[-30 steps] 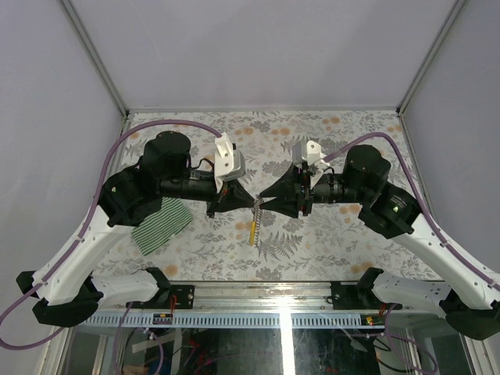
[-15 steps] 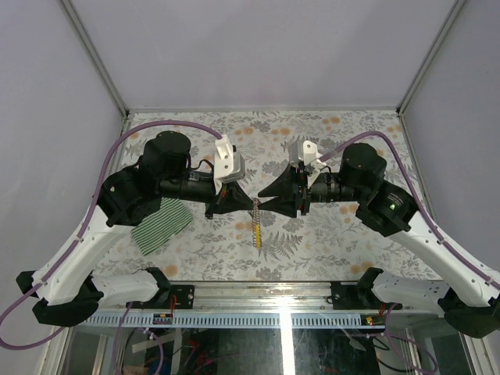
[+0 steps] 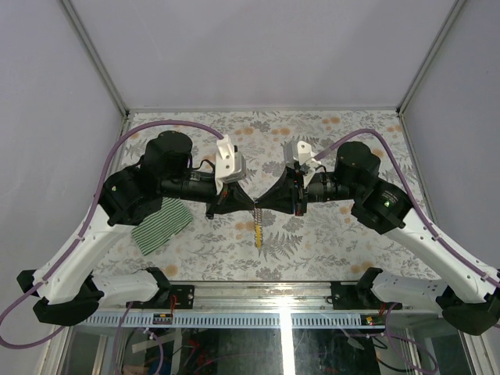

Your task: Put the keys on the keyring

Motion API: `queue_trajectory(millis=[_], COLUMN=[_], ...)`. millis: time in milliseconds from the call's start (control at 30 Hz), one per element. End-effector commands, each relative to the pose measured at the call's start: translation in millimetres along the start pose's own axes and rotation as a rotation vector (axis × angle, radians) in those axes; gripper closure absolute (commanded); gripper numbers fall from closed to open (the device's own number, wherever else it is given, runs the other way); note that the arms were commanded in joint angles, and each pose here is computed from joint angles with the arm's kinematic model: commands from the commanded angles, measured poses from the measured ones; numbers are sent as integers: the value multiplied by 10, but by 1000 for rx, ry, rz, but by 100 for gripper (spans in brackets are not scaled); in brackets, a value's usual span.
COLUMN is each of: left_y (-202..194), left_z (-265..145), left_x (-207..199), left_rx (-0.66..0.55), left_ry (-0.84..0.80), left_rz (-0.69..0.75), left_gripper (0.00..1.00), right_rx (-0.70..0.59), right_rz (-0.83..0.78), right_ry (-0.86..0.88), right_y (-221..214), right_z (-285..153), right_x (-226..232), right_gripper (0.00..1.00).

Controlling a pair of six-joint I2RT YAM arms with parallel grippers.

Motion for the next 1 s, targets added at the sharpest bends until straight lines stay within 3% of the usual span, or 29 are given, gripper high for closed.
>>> queue_trajectory(millis=[0, 133, 267, 367, 967], left_y=[152, 168, 201, 238, 433], left_z=[-45, -72, -125, -167, -280], left_x=[-44, -39, -65, -106, -298], left_rx=[-45, -63, -114, -173, -597], left_ry=[-8, 15, 41, 48, 11], left_rz=[43, 50, 62, 74, 63], left_gripper=[100, 98, 83, 78, 72], right_rx=[-63, -91, -141, -177, -339], right_rz=[-49, -64, -81, -92, -99], right_ry=[17, 4, -17, -11, 3], right_y=[192, 253, 347, 424, 592], right_z=[17, -27, -94, -141, -263], right_x=[-7, 20, 63, 117, 277], right_gripper=[99, 100, 100, 100, 100])
Point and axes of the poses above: each gripper's point midway between its finger pads, its own z axis out along the fingers, its own x axis along the line the jaws close on, y = z × x, the point moved 5 cm from there along -z, back along the fingers, and after that the axes turned 4 degrees about -z, right-handed, at the moved point
